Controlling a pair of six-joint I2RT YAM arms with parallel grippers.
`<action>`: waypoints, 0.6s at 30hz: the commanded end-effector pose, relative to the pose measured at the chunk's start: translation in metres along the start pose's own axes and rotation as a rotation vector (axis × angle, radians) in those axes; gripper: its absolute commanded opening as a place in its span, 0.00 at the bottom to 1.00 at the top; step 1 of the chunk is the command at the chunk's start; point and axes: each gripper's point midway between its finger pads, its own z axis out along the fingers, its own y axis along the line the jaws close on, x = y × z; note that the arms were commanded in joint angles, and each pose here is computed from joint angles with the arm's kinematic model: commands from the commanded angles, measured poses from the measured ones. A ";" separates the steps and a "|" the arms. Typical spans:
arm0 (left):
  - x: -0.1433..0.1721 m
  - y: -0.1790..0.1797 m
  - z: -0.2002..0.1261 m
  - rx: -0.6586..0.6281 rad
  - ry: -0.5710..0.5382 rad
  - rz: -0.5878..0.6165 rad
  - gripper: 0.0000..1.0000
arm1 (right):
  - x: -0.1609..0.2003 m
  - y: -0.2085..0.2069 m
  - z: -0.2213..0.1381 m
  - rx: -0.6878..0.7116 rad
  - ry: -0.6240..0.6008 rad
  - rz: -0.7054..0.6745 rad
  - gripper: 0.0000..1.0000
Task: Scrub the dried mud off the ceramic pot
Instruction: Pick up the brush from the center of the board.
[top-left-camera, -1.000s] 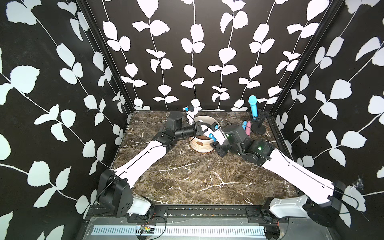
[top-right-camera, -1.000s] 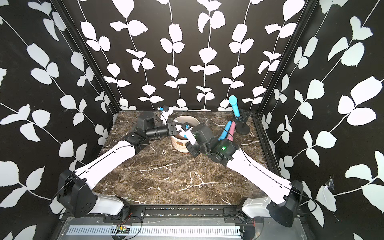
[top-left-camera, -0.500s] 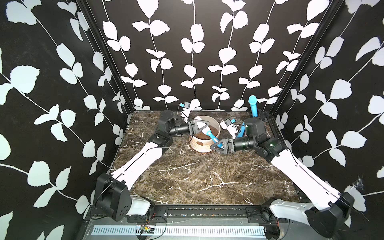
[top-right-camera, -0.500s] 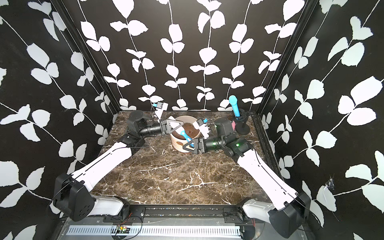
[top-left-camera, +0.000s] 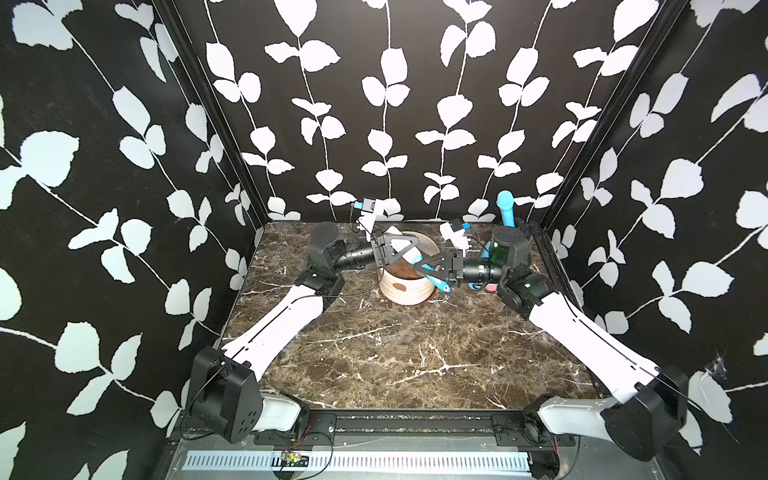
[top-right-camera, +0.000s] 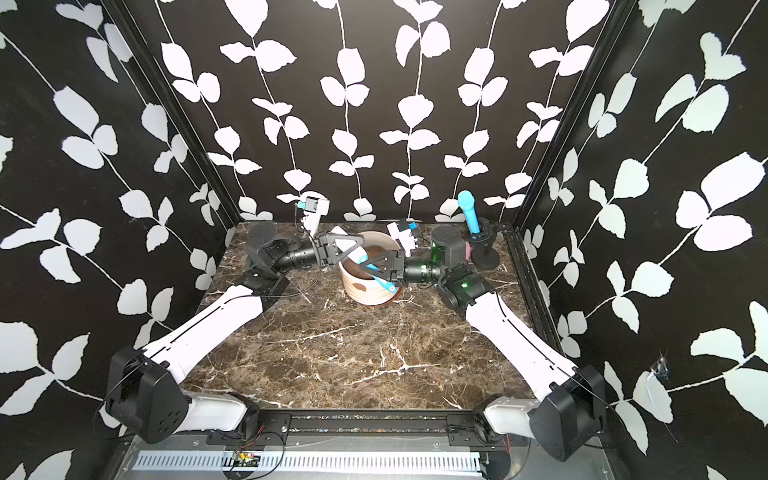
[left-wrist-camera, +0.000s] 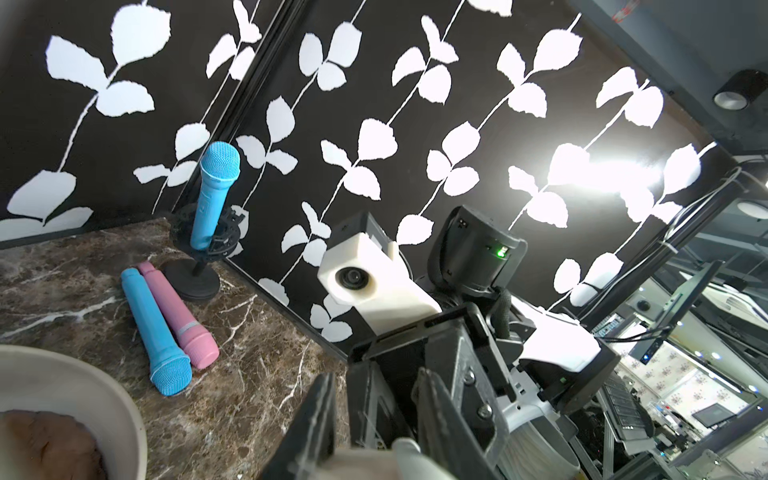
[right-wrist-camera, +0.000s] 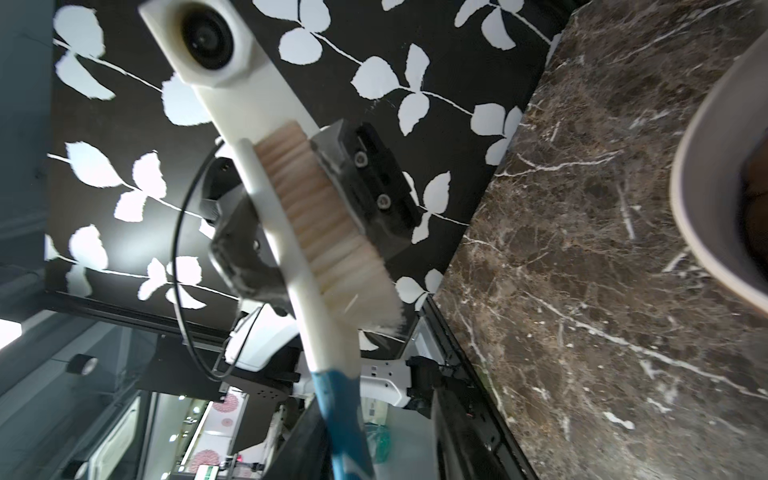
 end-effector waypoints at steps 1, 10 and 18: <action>-0.003 -0.009 -0.002 0.018 -0.032 0.057 0.00 | -0.017 0.031 -0.002 -0.086 -0.070 -0.050 0.36; 0.001 0.004 0.000 0.007 -0.038 -0.002 0.00 | -0.023 0.023 0.000 -0.065 -0.101 -0.066 0.34; 0.004 0.007 0.000 0.002 -0.032 -0.002 0.00 | -0.025 0.025 -0.001 -0.069 -0.123 -0.090 0.50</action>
